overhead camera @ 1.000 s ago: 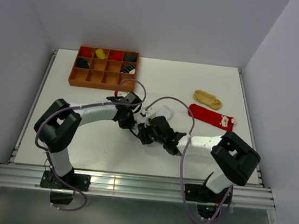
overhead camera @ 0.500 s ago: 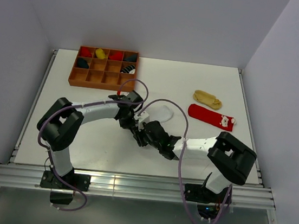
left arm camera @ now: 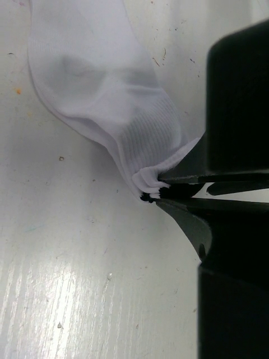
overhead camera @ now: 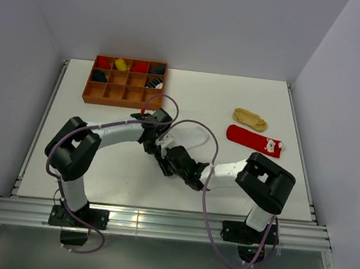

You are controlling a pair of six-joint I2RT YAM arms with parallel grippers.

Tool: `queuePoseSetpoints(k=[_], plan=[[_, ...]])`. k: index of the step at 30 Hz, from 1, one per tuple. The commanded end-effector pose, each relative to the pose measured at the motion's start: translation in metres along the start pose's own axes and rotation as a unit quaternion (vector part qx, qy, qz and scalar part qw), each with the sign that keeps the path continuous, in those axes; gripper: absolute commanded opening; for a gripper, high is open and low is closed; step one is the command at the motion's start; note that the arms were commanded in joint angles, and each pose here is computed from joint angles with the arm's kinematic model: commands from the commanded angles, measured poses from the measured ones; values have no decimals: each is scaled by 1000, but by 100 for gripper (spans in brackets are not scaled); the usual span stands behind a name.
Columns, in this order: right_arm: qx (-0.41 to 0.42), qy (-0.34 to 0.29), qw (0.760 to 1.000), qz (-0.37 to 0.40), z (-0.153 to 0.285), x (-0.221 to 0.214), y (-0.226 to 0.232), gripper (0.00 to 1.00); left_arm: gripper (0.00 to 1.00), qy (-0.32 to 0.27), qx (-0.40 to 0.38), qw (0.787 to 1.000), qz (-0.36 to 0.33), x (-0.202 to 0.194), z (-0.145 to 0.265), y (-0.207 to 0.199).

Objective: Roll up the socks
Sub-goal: Roll the sock at the center of the board.

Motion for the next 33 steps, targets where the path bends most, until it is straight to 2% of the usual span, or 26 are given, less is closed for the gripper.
queuePoseSetpoints(k=[1, 4, 7, 8, 10, 15, 16, 22, 28, 33], plan=[[-34, 8, 999, 12, -11, -7, -10, 40, 12, 27, 2, 999, -21, -11, 0, 0], [-48, 16, 999, 7, -12, -12, -15, 30, 12, 23, 1, 999, -22, -9, 3, 1], [-50, 23, 998, 5, -12, -15, -15, 14, 13, 18, -1, 1000, -17, -7, 6, 5], [-51, 28, 998, 2, -11, -16, -16, 6, 14, 14, -3, 1000, -16, -7, 8, 7], [-27, 37, 999, -7, -9, -15, -8, 0, 18, 2, -3, 1000, -6, 0, 11, 10], [35, 74, 994, -68, -4, -8, -1, 0, 31, -37, -12, 999, 25, 17, 25, 20], [69, 89, 990, -81, 0, -9, 7, 0, 33, -46, -12, 998, 35, 20, 27, 22], [136, 120, 970, -163, 4, 10, 5, 0, 53, -105, -39, 990, 86, 39, 55, 26], [232, 159, 922, -268, 9, 21, 17, 0, 61, -147, -91, 977, 123, 38, 72, 27], [263, 183, 873, -368, 1, 23, 2, 0, 62, -134, -125, 974, 132, 22, 64, 23]])
Point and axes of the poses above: each gripper's point midway between its finger pads, its own z axis back along the fingers, its own y axis along the line the jaws close on, x = y × z, the point moved 1 cm from there along z, back along the fingers, and after that the axes turned 14 degrees about -z, right-handed, at the moved point
